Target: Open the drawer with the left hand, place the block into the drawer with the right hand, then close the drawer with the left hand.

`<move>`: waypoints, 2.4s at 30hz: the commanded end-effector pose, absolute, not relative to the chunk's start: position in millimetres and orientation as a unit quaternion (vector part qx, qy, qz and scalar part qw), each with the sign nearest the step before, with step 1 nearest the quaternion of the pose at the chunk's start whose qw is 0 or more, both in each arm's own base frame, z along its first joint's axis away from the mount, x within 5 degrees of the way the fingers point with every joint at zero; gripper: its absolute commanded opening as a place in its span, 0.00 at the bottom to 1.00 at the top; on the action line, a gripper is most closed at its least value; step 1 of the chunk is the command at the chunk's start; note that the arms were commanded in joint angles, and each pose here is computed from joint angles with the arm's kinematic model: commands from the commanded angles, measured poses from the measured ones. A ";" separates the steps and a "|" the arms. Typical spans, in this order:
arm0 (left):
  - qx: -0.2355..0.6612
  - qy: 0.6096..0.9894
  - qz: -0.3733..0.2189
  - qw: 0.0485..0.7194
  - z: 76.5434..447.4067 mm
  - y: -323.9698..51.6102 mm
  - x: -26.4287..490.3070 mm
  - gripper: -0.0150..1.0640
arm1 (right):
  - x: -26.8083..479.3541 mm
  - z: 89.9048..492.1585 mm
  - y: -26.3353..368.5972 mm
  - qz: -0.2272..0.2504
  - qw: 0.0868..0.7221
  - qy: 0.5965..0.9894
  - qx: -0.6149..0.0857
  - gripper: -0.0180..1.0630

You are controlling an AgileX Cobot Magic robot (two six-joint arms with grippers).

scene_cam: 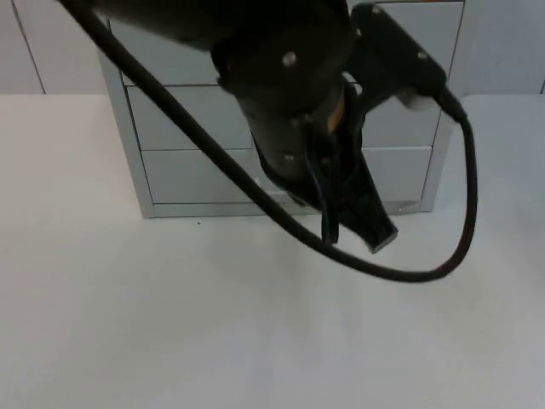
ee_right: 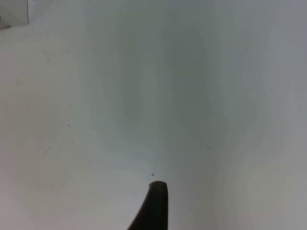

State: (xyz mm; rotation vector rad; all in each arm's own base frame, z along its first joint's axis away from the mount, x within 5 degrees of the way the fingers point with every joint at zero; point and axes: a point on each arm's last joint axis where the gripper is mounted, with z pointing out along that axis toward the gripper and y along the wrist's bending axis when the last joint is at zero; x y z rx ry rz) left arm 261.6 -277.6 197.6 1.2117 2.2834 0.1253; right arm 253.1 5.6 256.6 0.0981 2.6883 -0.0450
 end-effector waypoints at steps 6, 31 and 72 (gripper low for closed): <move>0.442 0.855 0.041 0.268 213.6 -269.4 253.7 0.01 | 252.2 258.3 3.6 -0.021 0.228 0.973 0.031 0.73; 0.179 0.921 -0.026 0.344 267.1 -100.7 240.7 0.01 | 252.3 258.3 4.9 -0.021 0.228 0.973 0.019 0.73; 0.106 0.828 -0.066 0.546 363.1 -25.0 107.9 0.01 | 111.4 350.2 7.3 0.018 0.524 0.851 -0.033 0.73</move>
